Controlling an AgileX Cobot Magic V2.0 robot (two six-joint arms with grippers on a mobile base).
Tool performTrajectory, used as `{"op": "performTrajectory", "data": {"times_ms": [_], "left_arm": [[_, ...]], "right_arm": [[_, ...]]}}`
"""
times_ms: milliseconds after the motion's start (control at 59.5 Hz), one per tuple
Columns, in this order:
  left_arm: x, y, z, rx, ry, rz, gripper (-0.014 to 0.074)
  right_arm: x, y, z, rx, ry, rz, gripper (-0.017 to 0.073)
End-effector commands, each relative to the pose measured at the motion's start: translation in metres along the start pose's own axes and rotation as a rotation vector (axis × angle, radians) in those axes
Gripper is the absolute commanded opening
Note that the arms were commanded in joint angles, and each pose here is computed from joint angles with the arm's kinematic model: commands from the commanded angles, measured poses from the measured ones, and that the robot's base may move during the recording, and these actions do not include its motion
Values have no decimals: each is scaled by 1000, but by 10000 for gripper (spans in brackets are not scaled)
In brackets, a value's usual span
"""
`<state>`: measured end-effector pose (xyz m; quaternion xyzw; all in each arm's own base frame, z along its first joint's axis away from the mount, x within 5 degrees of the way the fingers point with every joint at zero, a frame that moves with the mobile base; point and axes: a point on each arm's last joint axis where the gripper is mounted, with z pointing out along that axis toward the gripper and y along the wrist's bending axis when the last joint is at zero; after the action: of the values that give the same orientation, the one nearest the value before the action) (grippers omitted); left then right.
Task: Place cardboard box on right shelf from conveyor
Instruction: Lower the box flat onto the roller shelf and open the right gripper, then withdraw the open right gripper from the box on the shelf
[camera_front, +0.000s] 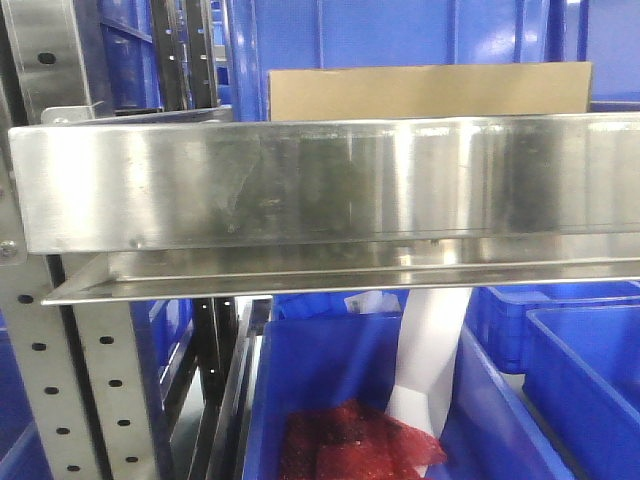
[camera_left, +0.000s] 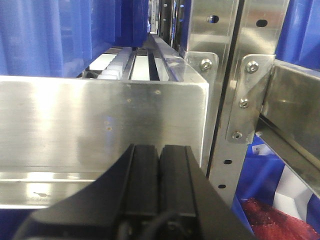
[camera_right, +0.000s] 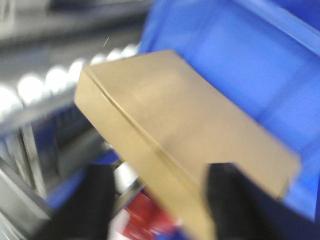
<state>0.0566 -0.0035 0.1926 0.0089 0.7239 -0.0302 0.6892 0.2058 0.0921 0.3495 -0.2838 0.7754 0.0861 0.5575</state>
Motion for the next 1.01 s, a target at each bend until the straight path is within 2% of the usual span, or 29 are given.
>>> {"op": "performTrajectory", "data": {"times_ms": [0,118,202,286,370,454,521,655,992], "left_arm": [[-5,0,-1,-1,-91,-6,-116],[-5,0,-1,-1,-91,-6,-115],[-5,0,-1,-1,-91,-6,-116],[-5,0,-1,-1,-91,-6,-116],[-5,0,-1,-1,-91,-6,-116],[-5,0,-1,-1,-91,-6,-116],[-5,0,-1,-1,-91,-6,-116],[-5,0,-1,-1,-91,-6,-116],[-5,0,-1,-1,-91,-6,-116]], "right_arm": [[-9,-5,-33,98,-190,122,245],[6,2,-65,121,-276,183,51],[14,6,-84,122,-325,221,64],[23,12,-107,116,-397,288,64],[32,15,-121,118,-441,318,64],[40,17,-131,136,-469,306,64],[46,19,-138,142,-494,331,64],[55,20,-144,155,-517,338,63],[56,21,-143,157,-512,334,63]]}}
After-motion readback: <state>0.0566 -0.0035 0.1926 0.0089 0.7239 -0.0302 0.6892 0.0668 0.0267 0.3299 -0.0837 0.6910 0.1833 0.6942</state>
